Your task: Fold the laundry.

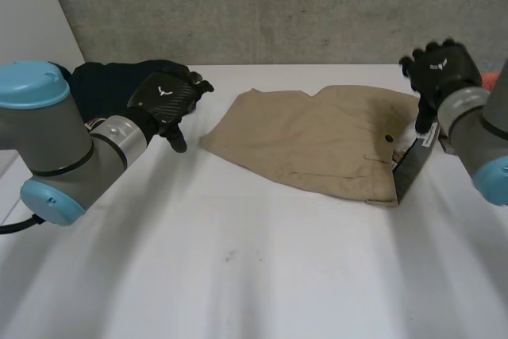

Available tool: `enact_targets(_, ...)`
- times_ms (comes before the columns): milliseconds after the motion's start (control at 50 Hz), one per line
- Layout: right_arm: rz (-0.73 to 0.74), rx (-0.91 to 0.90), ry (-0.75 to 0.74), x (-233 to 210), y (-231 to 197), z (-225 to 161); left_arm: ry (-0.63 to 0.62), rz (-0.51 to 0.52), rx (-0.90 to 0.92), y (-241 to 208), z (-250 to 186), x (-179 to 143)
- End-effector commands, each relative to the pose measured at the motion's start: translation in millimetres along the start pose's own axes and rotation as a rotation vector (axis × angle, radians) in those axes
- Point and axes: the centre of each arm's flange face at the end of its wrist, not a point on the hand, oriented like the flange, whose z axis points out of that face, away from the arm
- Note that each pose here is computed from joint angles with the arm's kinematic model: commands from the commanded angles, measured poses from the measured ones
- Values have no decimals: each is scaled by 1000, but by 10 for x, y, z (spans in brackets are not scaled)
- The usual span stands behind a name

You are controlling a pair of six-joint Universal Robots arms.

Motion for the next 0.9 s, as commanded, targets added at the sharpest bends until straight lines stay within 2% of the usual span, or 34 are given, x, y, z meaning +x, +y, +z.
enact_targets(20, 108, -187, -153, -202, 228, -272, 15, -1, 2, -12, -10, 65)
enact_targets(200, 119, -276, -253, -647, 733, -148, 23, -9, -9, 17, -25, 103)
enact_targets(480, 116, -194, -229, -817, 893, 70, 20, -105, -17, 38, -34, 95)
enact_targets(560, 116, -153, -223, -796, 761, 65, 21, -141, -19, 40, -37, 103)
enact_targets(640, 108, -49, -209, -705, 338, -69, 9, -184, -33, 63, -49, 119)
enact_targets(660, 105, 22, -195, -634, 74, -169, -4, -205, -45, 83, -59, 122)
enact_targets(740, 106, 156, -177, -488, -405, -429, -45, -255, -74, 126, -80, 139)
enact_targets(900, 98, 268, -309, -593, -907, -1061, -30, -355, -128, 302, -28, 353)
